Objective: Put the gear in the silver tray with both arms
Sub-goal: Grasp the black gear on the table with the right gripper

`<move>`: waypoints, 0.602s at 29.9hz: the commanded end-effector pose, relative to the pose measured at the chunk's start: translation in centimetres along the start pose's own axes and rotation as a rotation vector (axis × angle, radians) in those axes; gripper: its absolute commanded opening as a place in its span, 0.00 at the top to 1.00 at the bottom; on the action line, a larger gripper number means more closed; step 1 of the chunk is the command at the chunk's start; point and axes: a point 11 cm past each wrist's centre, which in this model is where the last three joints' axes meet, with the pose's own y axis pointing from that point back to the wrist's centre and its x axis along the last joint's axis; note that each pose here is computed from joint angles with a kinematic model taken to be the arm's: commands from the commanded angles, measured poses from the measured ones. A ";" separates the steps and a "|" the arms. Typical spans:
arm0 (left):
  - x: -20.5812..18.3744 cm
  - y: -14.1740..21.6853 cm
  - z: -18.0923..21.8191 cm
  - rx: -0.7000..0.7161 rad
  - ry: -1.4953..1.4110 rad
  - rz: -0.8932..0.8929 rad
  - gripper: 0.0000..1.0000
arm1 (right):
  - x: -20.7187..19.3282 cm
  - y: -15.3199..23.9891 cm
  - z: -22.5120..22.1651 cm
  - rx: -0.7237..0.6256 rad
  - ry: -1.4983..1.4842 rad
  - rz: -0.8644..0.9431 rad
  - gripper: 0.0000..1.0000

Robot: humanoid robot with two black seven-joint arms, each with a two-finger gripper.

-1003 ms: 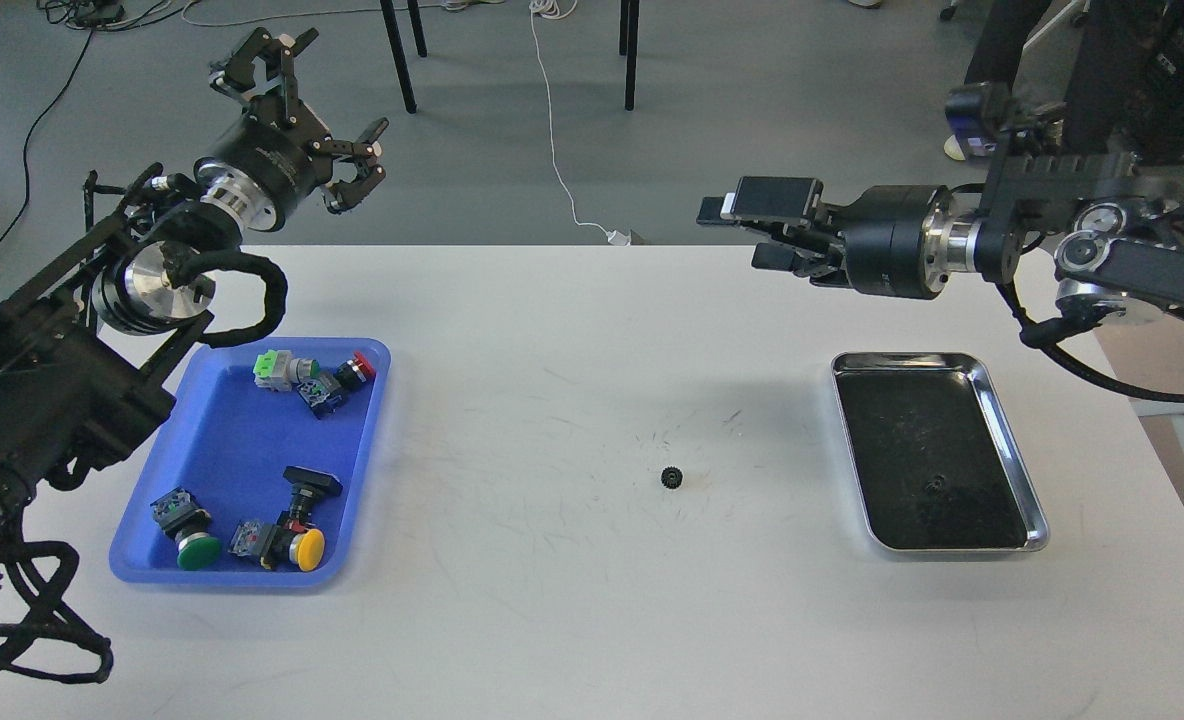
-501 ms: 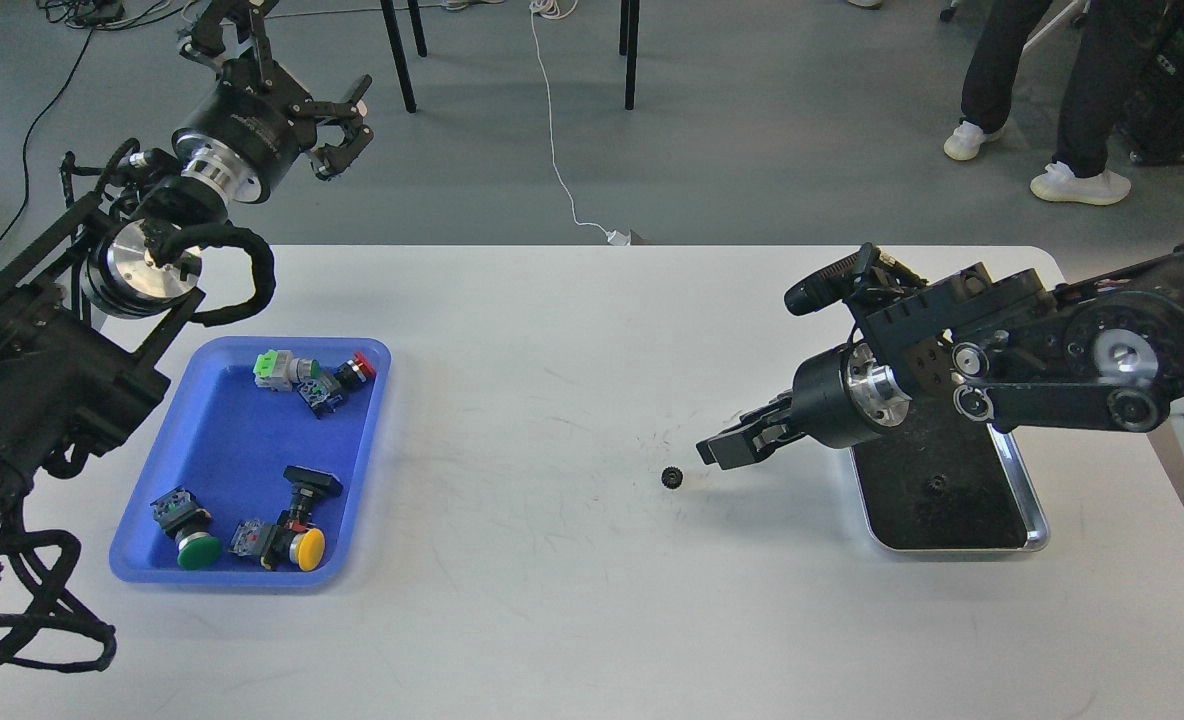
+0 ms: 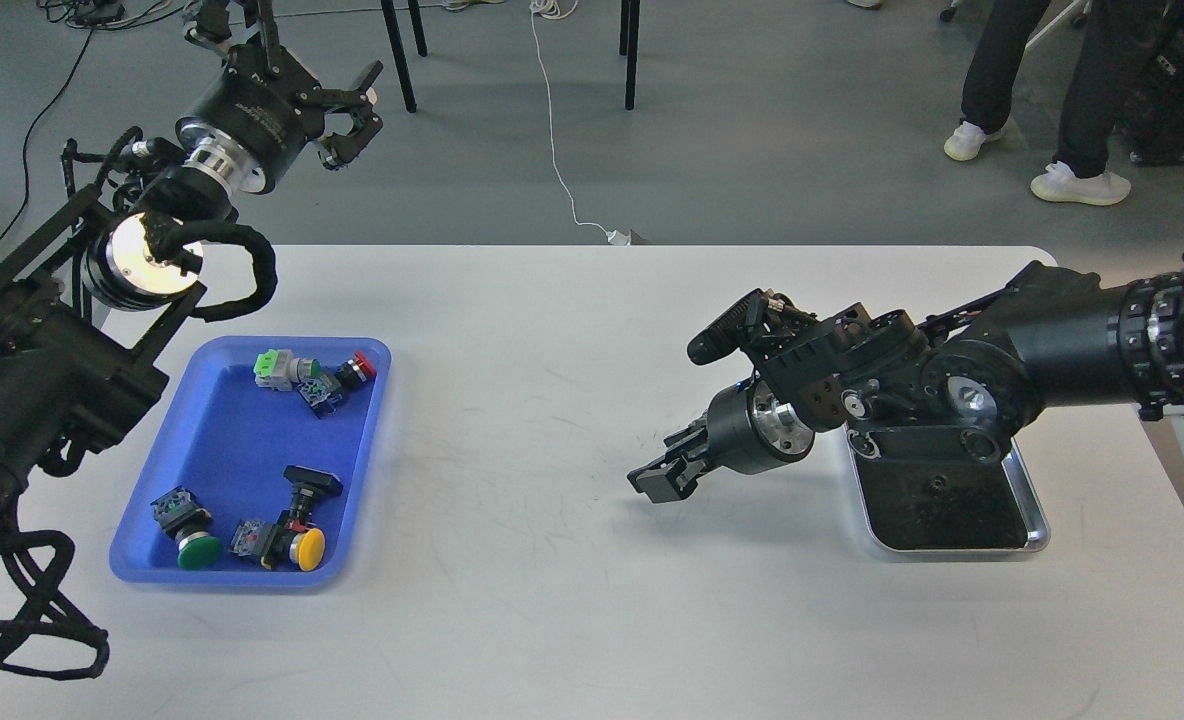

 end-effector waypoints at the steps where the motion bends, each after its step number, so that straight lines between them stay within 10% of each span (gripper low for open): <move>1: 0.0 0.0 0.0 0.002 -0.003 0.001 0.03 | 0.5 -0.9 0.1 -0.007 0.022 0.025 0.29; 18: 0.3 0.2 0.4 -0.004 -0.007 0.008 0.03 | -2.1 -1.3 2.5 -0.076 0.102 -0.058 0.34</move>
